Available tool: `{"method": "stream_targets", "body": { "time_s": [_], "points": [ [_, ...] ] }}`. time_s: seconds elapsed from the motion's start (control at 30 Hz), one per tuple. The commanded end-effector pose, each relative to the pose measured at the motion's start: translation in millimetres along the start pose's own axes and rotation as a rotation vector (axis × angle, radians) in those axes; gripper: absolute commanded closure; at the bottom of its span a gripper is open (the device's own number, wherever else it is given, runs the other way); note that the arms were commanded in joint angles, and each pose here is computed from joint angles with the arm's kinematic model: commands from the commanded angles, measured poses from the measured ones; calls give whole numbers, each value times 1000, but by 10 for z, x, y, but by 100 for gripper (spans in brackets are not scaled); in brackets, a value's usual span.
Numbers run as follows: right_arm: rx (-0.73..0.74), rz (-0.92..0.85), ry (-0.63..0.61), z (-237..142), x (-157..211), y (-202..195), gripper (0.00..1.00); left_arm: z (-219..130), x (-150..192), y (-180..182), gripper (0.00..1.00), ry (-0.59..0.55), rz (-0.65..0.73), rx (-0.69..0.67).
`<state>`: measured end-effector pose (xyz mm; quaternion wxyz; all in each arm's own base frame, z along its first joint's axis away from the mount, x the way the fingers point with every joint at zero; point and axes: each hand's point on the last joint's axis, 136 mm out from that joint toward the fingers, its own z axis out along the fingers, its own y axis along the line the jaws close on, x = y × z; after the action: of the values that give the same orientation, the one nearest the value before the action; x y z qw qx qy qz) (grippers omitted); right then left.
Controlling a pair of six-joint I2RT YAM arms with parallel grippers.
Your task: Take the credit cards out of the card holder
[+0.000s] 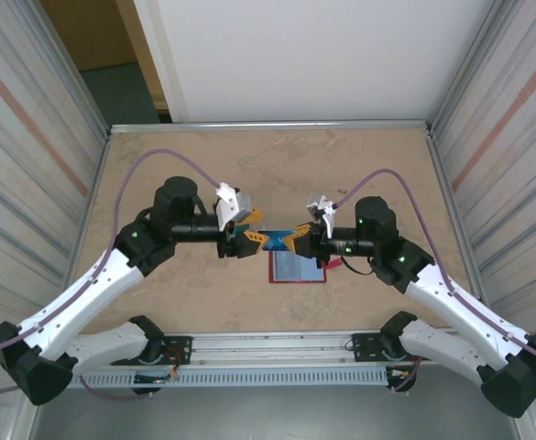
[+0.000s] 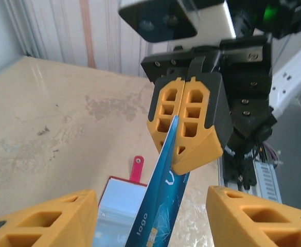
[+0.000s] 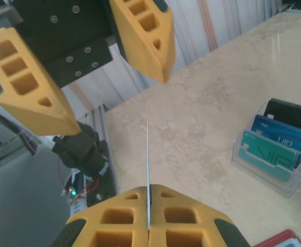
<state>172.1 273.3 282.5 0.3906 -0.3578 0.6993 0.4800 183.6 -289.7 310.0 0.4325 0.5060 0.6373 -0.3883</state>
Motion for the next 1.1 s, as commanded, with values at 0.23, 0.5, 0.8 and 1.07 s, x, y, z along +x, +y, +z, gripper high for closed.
{"method": "stream_targets", "body": {
  "time_s": [0.23,0.5,0.8,1.07],
  "points": [
    [-60,-43,35,42,-39,138,99,181,100,-114,58,83,41,175],
    [-52,-43,36,52,-38,119,98,259,240,-139,88,138,38,236],
    [132,-24,15,-22,-80,-163,50,312,504,95,100,227,93,115],
    [348,42,-37,-206,-146,-473,11,204,976,741,100,403,140,-150]
  ]
}}
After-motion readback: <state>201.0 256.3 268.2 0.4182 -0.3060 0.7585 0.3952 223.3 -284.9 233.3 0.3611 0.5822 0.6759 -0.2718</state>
